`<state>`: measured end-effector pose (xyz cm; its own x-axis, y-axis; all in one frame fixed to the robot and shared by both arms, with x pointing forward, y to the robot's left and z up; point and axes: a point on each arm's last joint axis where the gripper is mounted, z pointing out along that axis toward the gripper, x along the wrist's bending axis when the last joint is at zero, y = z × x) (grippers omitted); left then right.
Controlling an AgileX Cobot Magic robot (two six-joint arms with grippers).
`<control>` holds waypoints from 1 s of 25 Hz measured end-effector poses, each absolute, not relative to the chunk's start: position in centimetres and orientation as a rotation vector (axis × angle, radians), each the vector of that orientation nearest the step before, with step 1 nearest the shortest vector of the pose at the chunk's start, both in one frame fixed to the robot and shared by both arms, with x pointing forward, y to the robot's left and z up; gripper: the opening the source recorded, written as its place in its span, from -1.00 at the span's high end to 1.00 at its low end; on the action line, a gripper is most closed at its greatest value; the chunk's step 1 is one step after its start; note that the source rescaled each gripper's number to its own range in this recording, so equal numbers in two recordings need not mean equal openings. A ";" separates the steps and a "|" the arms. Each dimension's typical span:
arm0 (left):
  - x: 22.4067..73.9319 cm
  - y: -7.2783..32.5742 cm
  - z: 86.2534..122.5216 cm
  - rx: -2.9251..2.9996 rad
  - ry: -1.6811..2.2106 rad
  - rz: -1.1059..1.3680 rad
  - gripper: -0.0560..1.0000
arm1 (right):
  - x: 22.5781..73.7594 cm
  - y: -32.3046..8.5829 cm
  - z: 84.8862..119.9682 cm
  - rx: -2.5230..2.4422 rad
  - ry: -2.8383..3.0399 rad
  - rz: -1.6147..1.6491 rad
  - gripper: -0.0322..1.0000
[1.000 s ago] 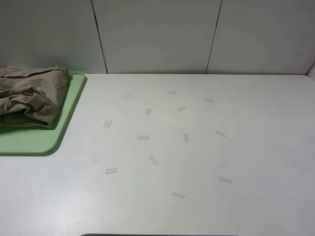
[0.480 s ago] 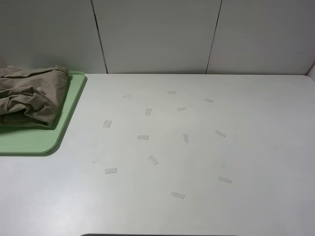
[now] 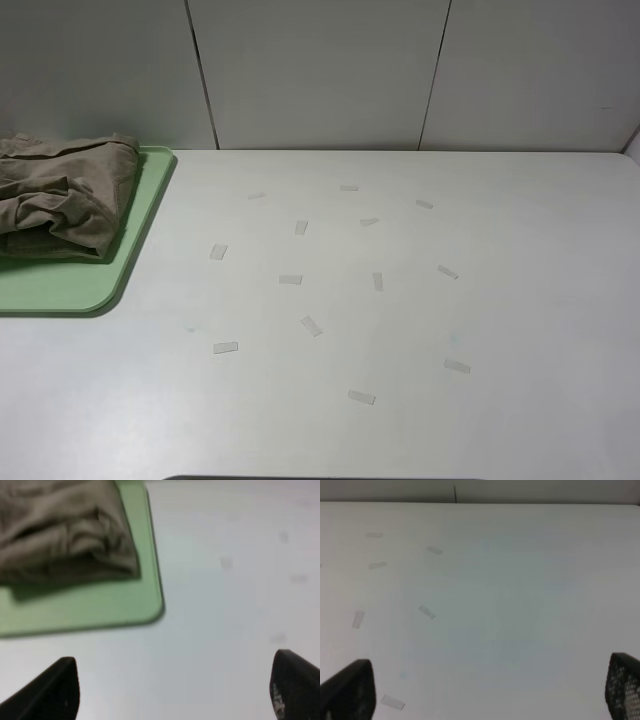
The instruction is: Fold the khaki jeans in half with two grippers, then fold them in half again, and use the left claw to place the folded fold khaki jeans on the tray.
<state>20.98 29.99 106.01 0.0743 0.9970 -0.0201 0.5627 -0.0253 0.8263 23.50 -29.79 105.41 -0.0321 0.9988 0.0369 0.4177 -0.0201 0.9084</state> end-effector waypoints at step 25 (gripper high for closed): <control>22.6 29.9 103.9 1.676 1.589 0.791 -0.62 | 23.5 -29.8 105.4 1.525 1.538 1.028 -1.00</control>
